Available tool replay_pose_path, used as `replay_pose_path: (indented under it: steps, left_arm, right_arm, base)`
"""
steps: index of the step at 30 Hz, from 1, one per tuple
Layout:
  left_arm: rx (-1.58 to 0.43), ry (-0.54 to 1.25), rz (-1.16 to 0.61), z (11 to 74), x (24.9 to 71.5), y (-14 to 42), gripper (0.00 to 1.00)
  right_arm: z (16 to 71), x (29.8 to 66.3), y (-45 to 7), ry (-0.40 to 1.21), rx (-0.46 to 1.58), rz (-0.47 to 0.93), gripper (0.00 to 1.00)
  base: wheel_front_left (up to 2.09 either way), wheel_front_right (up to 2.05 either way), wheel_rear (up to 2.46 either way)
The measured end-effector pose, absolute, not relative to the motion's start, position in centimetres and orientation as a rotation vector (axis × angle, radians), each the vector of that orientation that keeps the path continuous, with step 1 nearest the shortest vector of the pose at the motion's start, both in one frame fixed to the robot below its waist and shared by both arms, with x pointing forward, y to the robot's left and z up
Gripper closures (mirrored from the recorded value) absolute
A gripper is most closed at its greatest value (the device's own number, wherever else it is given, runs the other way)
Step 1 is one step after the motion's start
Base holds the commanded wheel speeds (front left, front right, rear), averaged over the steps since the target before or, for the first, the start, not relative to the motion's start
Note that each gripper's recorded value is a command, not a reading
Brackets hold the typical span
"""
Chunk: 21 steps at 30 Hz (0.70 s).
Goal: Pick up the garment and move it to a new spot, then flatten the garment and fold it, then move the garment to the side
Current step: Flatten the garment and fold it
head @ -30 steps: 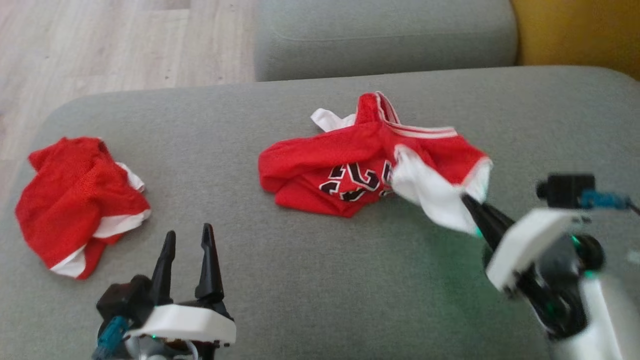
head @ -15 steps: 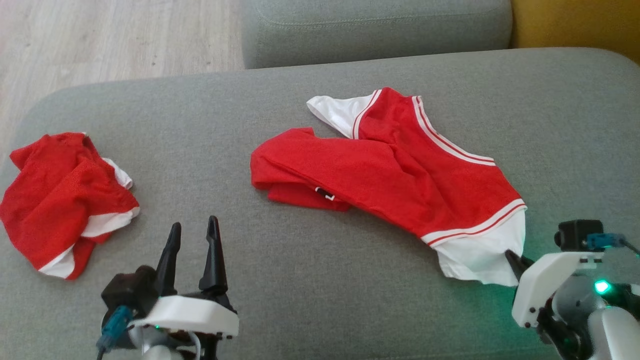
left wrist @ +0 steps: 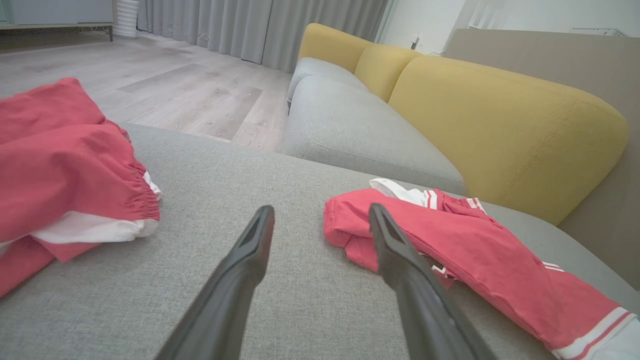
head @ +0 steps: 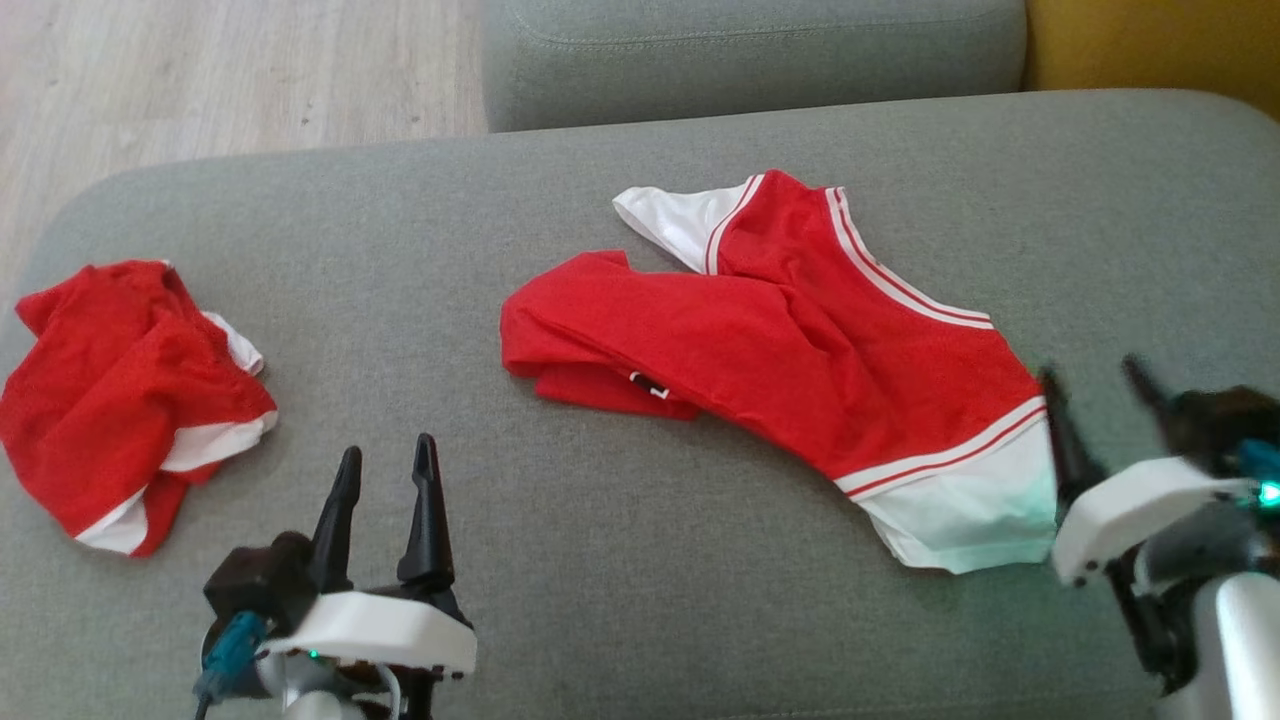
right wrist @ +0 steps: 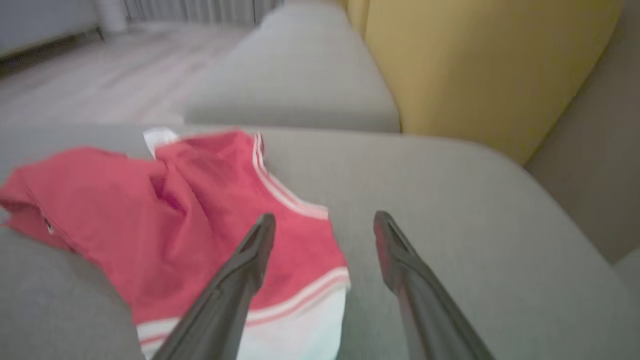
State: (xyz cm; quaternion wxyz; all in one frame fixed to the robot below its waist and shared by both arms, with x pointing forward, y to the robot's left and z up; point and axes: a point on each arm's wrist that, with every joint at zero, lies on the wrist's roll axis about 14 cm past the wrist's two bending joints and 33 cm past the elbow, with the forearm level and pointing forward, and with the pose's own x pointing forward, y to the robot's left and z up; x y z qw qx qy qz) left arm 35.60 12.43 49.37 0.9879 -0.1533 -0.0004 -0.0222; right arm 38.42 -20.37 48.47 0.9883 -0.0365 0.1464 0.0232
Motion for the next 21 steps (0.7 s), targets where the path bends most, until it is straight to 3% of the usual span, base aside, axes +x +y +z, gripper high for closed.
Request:
replay_pose_path:
  steps: [5, 9, 21]
  left_arm:
    - [-0.299, 0.001, -0.04, 49.2, 35.7, 12.6, 0.0]
    - [-0.298, 0.008, -0.041, 49.0, 35.8, 12.6, 0.0]
    - [-0.269, 0.005, -0.076, 48.9, 37.0, 12.2, 0.0]
  right_arm:
    - [54.7, 38.6, -20.6, -0.038, -0.079, 0.005, 0.0]
    - [55.8, 37.0, -20.6, -0.188, -0.081, -0.005, 0.0]
    - [54.2, 34.4, -23.1, -0.185, -0.012, -0.09, 0.0]
  base:
    - [0.0, 0.0, 0.0]
    - [0.0, 0.0, 0.0]
    - [0.0, 0.0, 0.0]
